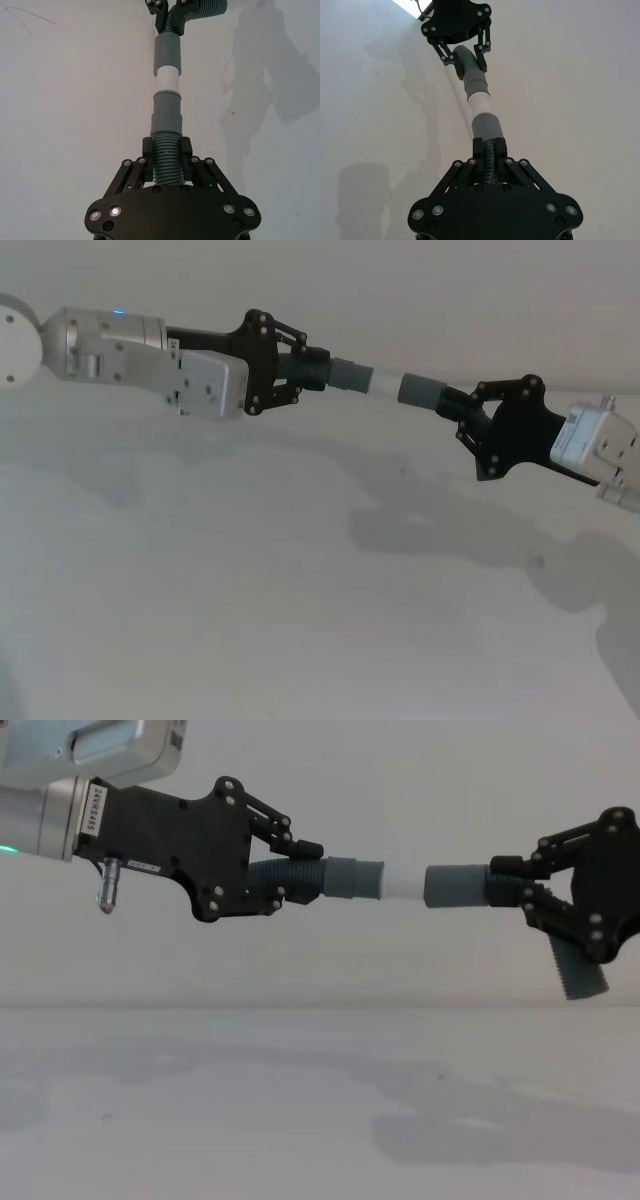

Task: Use both hands to pick up one end of the pipe from the table, align the ends, and insert them.

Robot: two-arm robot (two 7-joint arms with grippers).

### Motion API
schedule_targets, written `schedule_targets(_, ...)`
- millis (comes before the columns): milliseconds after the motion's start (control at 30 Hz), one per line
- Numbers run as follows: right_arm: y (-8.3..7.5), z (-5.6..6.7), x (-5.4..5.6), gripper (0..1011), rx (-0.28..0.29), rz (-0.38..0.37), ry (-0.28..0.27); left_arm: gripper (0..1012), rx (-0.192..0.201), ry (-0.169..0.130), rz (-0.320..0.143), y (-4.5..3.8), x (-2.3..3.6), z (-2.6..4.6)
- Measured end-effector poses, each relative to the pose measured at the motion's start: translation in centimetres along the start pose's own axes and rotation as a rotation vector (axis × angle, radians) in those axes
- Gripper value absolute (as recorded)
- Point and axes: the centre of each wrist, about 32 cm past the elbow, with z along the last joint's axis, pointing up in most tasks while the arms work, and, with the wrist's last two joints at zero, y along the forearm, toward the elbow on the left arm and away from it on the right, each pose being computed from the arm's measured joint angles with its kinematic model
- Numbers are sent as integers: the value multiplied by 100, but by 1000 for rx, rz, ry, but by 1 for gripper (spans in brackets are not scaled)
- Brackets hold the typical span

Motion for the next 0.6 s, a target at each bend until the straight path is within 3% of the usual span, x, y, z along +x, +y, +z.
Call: schedule_targets(600,39,35,2,123,8,-2,12,302,2,0,0,6,0,-2)
